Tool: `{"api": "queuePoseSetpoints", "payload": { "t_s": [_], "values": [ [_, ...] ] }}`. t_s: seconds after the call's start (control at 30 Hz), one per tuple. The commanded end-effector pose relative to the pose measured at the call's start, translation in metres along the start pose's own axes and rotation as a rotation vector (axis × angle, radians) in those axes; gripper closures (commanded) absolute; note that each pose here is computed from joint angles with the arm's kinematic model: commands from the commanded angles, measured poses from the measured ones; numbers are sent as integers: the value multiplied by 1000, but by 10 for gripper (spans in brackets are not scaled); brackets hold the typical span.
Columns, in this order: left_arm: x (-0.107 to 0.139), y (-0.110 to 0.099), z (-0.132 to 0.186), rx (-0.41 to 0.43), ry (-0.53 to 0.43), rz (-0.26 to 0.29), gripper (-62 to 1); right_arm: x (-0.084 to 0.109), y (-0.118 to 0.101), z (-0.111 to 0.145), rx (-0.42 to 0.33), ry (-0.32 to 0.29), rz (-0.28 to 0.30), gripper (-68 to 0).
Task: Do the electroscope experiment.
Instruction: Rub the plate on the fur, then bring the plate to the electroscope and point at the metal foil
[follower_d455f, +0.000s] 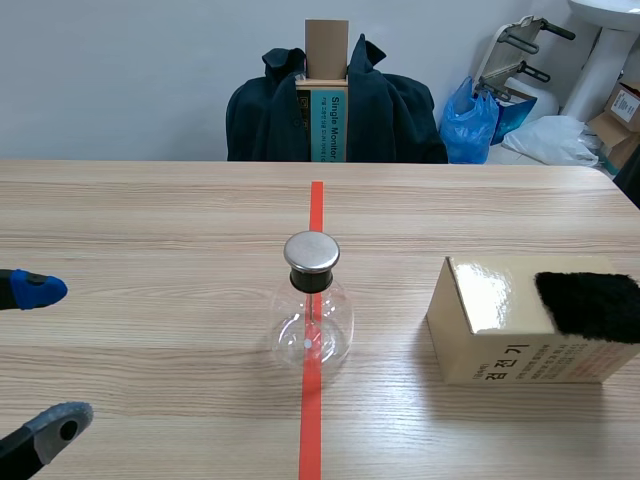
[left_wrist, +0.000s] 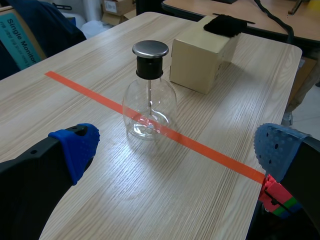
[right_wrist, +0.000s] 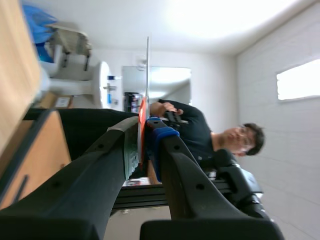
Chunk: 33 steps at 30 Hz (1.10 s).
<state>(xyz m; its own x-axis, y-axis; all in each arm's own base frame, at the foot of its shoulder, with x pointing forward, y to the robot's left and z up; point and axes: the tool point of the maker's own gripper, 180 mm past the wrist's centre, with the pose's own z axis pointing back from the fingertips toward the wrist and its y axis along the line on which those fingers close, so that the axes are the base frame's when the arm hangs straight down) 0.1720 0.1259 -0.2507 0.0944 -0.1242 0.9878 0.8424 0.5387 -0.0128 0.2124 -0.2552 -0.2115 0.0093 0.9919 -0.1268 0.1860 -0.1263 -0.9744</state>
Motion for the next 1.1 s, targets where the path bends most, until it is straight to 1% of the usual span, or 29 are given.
{"api": "queuePoseSetpoints", "payload": {
  "t_s": [0.0, 0.17, 0.2, 0.33, 0.4, 0.47, 0.5, 0.57, 0.8, 0.87, 1.0, 1.07],
  "values": [
    [6, 1, -4, -1, -20, -6, -623, -6, -22, -6, -95, 23, 29, -8],
    [-8, 13, -10, 5, 58, -33, -623, -3, -50, -15, -175, 32, 19, -8],
    [-11, 16, -11, 9, 74, -38, -592, -2, -56, -16, -191, 32, 16, -8],
    [-25, 32, -19, 46, 120, -42, -336, 2, -77, -22, -253, 21, -4, -8],
    [-33, 39, -24, 65, 134, -29, -197, 5, -86, -24, -278, 15, -8, -8],
    [-42, 42, -30, 71, 142, -13, -72, 8, -94, -25, -299, 8, -10, -8],
    [-46, 43, -33, 68, 147, -8, -22, 9, -97, -26, -308, 6, -13, -8],
    [-56, 45, -41, 63, 154, 1, -29, 10, -102, -26, -324, 5, -24, -8],
    [-75, 48, -77, 54, 113, 78, -29, 12, -109, -31, -349, -6, -41, -8],
    [-79, 47, -88, 42, 104, 86, -29, 12, -111, -34, -355, -5, -45, -8],
    [-87, 42, -106, 16, 102, 96, -29, 12, -110, -42, -342, -7, -58, -8],
    [-91, 40, -113, 7, 105, 99, -29, 15, -108, -46, -331, -16, -66, -8]
  ]
}}
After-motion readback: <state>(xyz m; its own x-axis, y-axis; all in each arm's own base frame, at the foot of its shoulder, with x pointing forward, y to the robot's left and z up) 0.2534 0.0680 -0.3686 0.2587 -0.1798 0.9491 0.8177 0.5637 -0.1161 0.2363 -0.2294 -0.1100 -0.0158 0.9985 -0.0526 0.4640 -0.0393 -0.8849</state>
